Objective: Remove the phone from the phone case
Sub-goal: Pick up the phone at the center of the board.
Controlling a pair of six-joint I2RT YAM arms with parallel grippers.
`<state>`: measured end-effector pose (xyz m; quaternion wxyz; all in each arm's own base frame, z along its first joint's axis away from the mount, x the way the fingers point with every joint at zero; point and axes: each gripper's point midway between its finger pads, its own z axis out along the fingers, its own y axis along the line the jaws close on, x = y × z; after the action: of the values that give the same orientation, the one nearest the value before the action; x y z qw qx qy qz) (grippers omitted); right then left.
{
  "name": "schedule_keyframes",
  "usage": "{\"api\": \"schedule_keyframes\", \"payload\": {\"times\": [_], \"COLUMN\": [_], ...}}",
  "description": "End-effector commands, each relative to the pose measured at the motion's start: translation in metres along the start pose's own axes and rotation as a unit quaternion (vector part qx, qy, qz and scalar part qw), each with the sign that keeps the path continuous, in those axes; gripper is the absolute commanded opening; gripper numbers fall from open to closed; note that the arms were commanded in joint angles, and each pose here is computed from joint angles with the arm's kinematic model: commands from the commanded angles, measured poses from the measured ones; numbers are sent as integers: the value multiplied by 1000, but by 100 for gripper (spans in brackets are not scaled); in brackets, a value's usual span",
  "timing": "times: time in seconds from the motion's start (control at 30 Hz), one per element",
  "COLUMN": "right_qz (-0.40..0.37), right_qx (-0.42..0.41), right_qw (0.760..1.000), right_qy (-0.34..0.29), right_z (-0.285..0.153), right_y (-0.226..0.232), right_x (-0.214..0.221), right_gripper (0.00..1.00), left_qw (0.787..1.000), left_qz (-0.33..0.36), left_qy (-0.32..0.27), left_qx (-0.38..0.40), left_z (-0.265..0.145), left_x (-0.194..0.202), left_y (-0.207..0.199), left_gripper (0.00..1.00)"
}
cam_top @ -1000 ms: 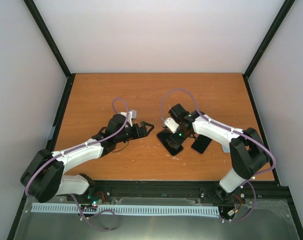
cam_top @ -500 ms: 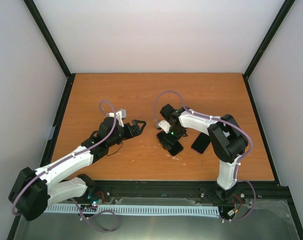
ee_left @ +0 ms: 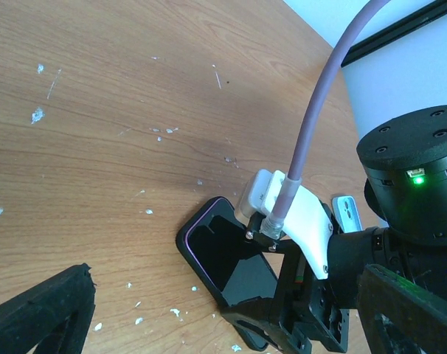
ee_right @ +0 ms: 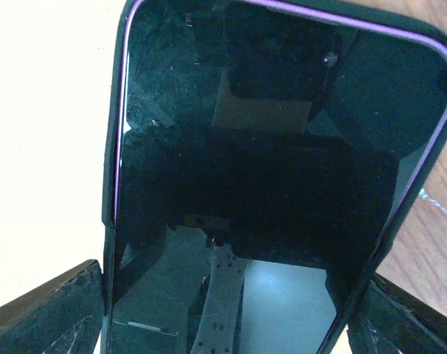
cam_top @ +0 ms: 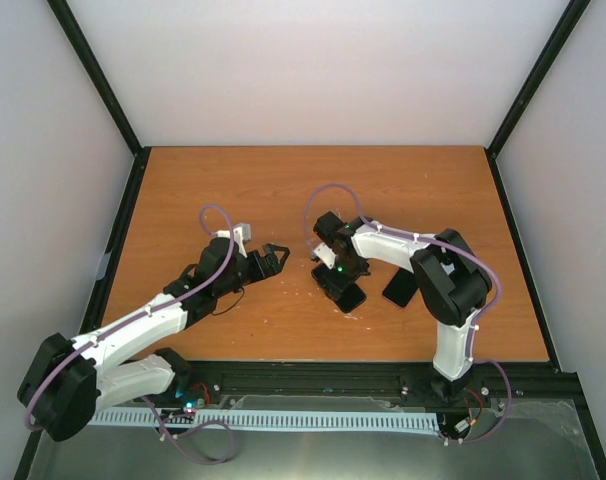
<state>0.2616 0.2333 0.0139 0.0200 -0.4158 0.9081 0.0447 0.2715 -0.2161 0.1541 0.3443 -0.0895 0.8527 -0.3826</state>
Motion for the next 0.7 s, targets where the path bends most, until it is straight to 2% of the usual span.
{"api": "schedule_keyframes", "payload": {"times": [0.0,0.03,0.07,0.17,0.23,0.33,0.43,0.5,0.57,0.67], "right_qz": [2,1,2,2,3,5,8,10,15,20], "right_qx": [27,26,22,17,20,21,2,-5,-10,-24], "right_qw": [996,996,996,995,994,992,993,994,996,999], "right_qy": [79,84,89,102,111,120,122,109,85,25], "right_z": [38,41,44,52,58,64,62,54,39,4], "right_y": [-7,-6,-4,-3,-4,-5,1,1,-3,-8], "right_x": [32,33,35,40,44,48,48,44,36,20], "right_gripper": [86,95,100,99,89,54,50,41,33,29], "left_qw": [1000,1000,1000,1000,1000,1000,1000,999,999,1000], "left_qz": [-2,-1,-1,-2,-2,-3,-1,0,-1,-2], "left_qy": [-7,-7,-7,-8,-9,-9,-9,-8,-4,1], "left_qx": [-12,-15,-16,-19,-22,-26,-28,-31,-32,-20], "left_z": [0,0,0,1,1,2,2,4,6,9], "left_x": [-4,-4,-4,-5,-5,-5,-6,-6,-4,-1], "left_y": [4,5,5,6,6,8,8,9,11,9], "left_gripper": [98,98,98,98,98,98,98,98,98,99]}}
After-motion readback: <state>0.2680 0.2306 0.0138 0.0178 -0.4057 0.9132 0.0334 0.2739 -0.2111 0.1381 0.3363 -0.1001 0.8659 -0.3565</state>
